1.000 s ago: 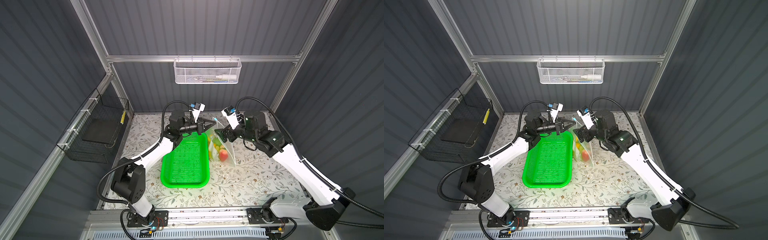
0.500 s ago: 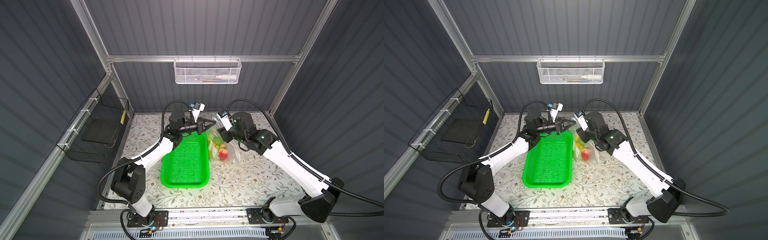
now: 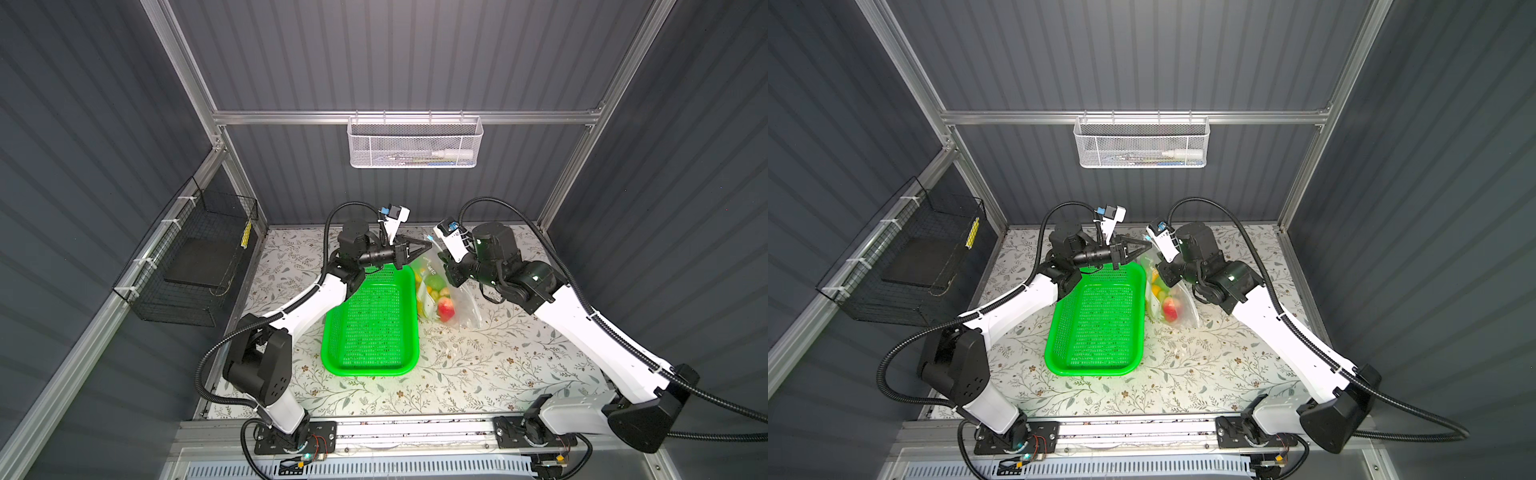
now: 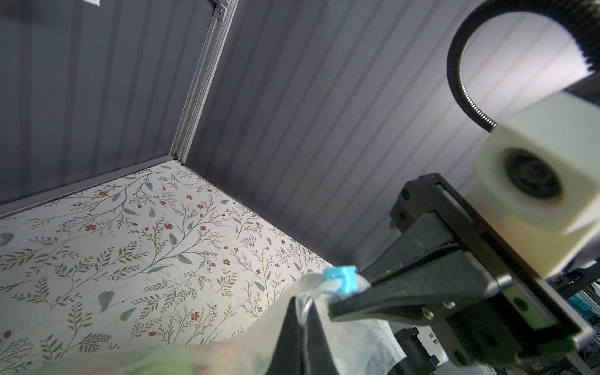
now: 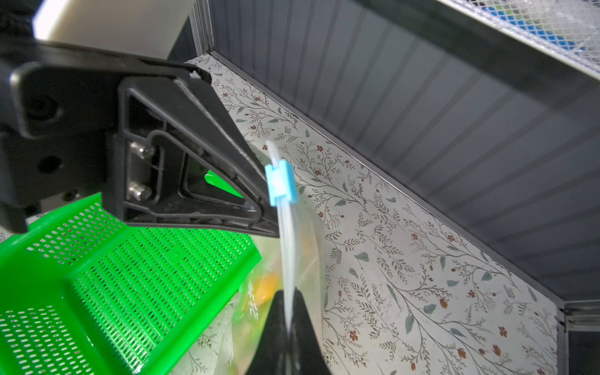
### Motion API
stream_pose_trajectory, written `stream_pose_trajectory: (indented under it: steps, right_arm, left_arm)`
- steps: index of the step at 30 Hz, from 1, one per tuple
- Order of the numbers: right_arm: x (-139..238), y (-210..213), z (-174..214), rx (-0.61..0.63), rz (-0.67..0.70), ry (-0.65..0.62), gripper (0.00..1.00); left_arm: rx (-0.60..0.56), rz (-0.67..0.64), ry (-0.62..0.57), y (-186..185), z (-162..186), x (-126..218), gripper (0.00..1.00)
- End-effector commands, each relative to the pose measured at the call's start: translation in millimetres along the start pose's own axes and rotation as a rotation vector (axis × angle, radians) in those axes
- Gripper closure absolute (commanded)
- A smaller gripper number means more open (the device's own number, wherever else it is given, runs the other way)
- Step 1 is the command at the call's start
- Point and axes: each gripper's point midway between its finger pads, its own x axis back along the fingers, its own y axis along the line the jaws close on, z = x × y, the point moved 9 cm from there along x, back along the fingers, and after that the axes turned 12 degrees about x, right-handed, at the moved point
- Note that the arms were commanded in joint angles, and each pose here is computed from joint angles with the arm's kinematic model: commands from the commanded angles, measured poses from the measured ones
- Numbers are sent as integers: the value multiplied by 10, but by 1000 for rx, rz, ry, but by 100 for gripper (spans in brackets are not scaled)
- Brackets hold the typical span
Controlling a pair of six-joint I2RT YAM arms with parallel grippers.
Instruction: Place the food in the zip-top bag and seal the zipper
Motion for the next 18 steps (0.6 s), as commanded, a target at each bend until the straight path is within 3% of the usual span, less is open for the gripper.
stream_pose_trajectory:
  steps: [1, 5, 9, 14, 18]
  right_arm:
    - [82, 33, 25, 7, -33, -18, 100]
    - [92, 37, 59, 3, -43, -13, 100]
    - [97, 26, 92, -8, -45, -10, 100]
    - [138, -12, 119, -35, -47, -28, 100]
    - [171, -35, 127, -47, -56, -43, 100]
  left_arm:
    - [-53, 57, -8, -75, -111, -52, 87]
    - [-70, 82, -4, -91, -162, -77, 67]
    - [-86, 106, -9, -139, -231, -92, 60]
    - [-98, 150, -5, -193, -252, -90, 82]
    - [-86, 204, 5, -190, -236, -107, 91]
